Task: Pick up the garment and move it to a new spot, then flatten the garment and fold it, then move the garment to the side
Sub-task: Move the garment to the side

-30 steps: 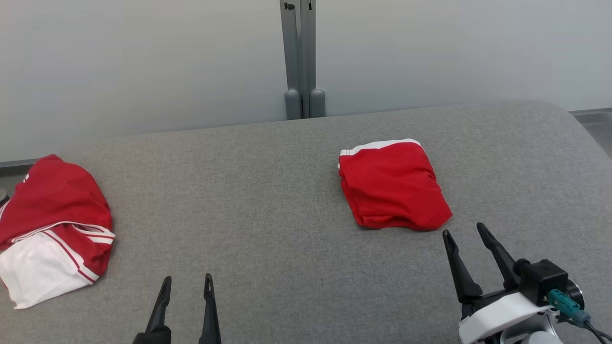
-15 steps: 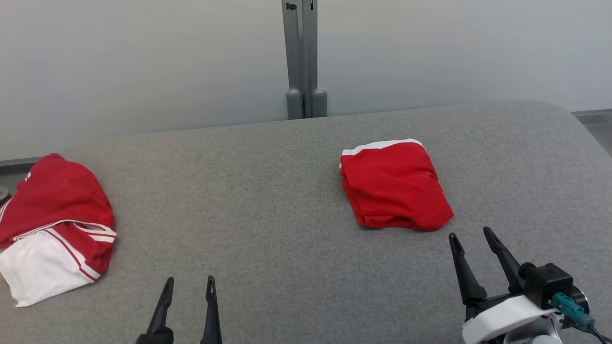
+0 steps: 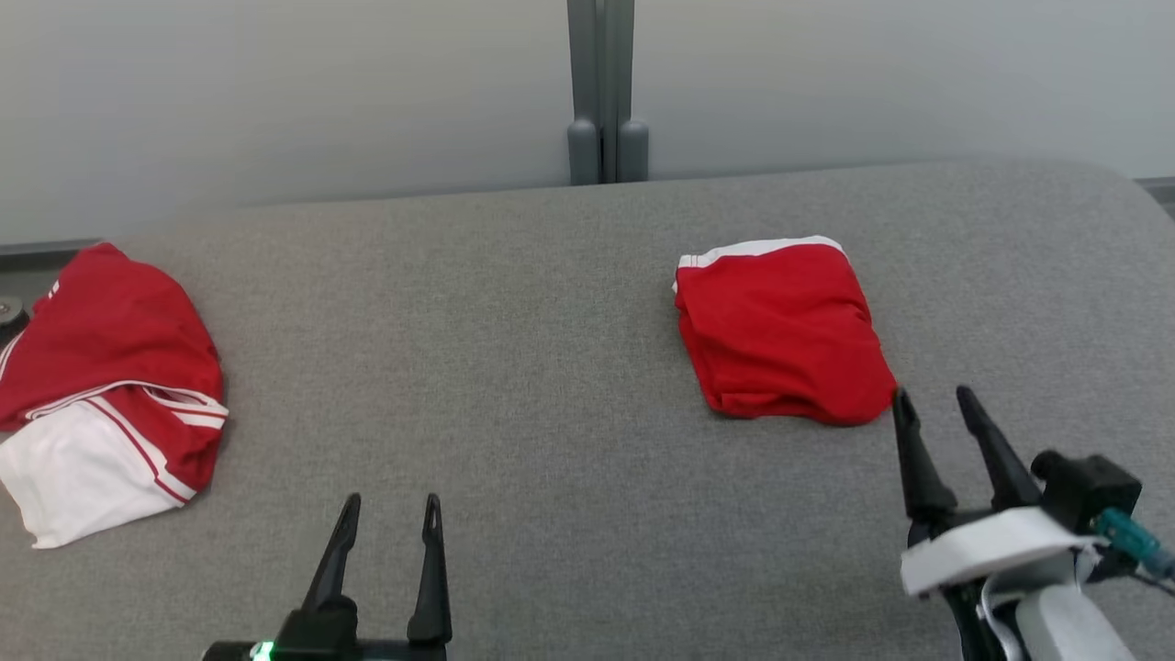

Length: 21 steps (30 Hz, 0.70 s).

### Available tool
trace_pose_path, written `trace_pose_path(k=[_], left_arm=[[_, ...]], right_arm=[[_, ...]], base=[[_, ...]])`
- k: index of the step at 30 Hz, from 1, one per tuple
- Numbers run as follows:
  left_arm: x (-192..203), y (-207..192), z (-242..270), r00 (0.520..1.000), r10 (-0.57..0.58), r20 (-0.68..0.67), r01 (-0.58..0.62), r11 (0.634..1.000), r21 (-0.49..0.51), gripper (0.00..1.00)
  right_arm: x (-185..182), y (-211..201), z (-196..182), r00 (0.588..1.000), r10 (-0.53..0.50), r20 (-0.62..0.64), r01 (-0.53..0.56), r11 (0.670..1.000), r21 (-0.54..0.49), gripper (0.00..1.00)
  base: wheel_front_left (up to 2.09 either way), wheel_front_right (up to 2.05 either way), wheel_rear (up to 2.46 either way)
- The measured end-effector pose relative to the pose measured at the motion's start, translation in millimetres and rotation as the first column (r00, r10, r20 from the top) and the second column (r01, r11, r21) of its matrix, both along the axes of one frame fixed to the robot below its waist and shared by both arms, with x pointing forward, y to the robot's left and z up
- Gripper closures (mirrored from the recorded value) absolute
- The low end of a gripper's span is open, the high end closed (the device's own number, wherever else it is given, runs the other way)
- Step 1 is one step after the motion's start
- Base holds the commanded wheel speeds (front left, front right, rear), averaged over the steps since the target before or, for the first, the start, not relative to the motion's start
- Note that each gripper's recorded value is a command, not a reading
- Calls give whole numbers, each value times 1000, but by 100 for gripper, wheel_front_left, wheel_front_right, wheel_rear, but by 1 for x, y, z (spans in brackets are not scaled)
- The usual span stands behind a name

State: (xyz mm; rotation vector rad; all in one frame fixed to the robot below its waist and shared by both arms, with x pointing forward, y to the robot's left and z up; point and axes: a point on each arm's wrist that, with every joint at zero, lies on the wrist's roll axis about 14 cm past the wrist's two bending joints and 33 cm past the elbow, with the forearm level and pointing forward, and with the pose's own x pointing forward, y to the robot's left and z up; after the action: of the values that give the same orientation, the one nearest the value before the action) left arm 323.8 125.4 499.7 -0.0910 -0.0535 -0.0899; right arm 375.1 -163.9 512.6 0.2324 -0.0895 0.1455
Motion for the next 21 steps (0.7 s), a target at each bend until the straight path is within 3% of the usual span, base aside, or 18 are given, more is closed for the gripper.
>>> trace_pose_path(k=[5, 11, 17, 21], left_arm=[[26, -8, 4, 1000, -26, 14, 26, 1000, -7, 0], [46, -12, -8, 999, -37, -24, 37, 999, -15, 0], [62, -9, -24, 997, -30, -65, 30, 1000, -8, 0], [68, -2, -36, 995, -10, -98, 10, 1000, 1, 0]], right_arm=[[52, -9, 10, 1000, -8, 22, 8, 1000, -9, 0], [112, -31, -26, 987, -14, -160, 4, 998, -57, 0], [146, -46, -79, 901, -1, -434, -38, 996, -81, 0], [150, -34, -118, 814, 46, -579, -93, 994, -52, 0]], base=[[0, 0, 0], [0, 0, 0], [0, 0, 0], [0, 0, 0]])
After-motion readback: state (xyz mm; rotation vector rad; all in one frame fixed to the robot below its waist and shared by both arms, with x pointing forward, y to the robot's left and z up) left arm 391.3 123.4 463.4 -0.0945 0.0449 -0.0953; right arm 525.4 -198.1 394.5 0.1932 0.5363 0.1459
